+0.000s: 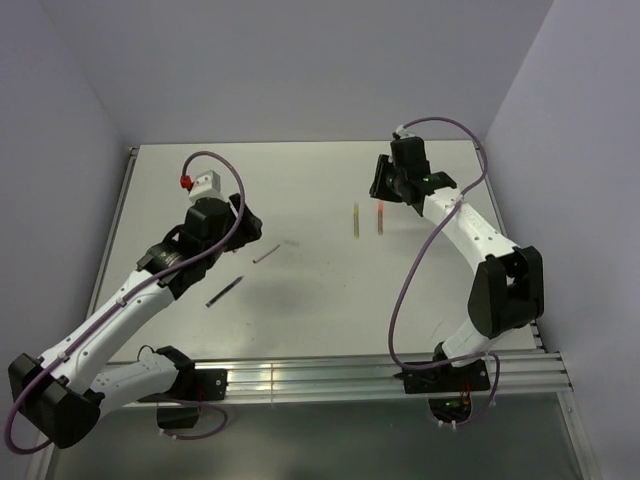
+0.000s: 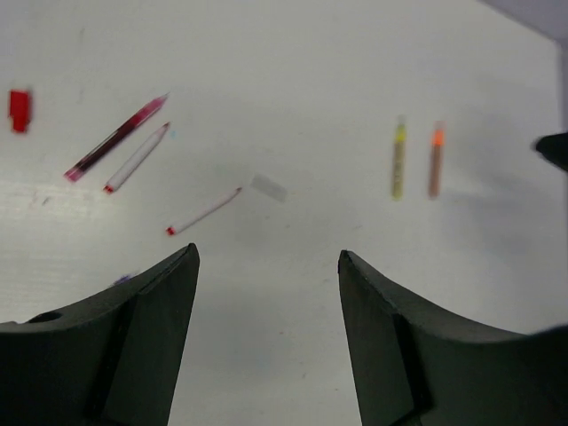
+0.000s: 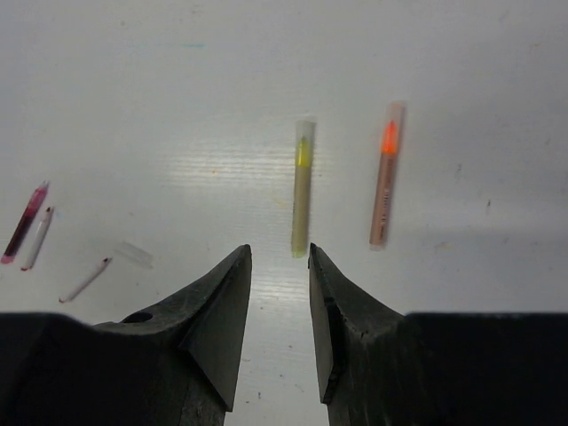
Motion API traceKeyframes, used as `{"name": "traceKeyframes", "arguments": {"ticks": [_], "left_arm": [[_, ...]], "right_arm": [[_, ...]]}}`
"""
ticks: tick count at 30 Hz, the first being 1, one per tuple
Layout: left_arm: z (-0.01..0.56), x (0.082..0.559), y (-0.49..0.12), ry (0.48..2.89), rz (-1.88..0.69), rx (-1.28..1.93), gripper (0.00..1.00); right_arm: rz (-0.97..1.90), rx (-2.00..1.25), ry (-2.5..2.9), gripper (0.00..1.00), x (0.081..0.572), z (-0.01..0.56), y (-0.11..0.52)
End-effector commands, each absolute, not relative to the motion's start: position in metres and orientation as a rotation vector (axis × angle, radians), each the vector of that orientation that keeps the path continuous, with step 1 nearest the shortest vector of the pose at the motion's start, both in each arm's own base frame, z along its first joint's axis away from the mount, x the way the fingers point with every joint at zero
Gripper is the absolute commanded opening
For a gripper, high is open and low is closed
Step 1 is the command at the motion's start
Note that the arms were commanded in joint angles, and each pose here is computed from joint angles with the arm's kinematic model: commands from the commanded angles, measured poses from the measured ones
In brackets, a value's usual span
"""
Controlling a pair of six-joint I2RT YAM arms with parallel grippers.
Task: Insert the pens into the pen caps
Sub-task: Pick up the pen from the center of the board.
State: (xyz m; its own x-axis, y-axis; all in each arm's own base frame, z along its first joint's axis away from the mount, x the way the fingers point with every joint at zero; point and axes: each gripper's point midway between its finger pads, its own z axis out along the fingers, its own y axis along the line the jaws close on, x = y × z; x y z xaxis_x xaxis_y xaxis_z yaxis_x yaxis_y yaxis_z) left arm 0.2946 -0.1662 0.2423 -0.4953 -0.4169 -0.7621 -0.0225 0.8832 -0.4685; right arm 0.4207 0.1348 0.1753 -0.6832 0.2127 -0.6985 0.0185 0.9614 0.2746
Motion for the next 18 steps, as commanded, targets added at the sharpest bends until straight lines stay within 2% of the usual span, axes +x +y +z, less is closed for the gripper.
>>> {"name": "traceKeyframes", "arguments": {"ticks": [1,8,11,18], "left_arm": [[0.19,0.287,-0.136,2.144,-0.305,-0.482,0.69],[0.117,0.269,-0.12,2.245,-0.209,-0.608,0.72],[0.098,0.266,-0.115,2.27,-0.169,-0.635,0.76],[0.07,0.267,-0.107,2.32,-0.076,-0.635,0.75]], "right_arm": [[0.426,0.112,2.251,0.4,0.414,0.194,0.153],[0.516,0.06,2.233,0.4,0.404,0.197,0.172],[0.538,0.048,2.233,0.4,0.402,0.196,0.176],[0.568,0.037,2.226,0.4,0.399,0.198,0.181]]}}
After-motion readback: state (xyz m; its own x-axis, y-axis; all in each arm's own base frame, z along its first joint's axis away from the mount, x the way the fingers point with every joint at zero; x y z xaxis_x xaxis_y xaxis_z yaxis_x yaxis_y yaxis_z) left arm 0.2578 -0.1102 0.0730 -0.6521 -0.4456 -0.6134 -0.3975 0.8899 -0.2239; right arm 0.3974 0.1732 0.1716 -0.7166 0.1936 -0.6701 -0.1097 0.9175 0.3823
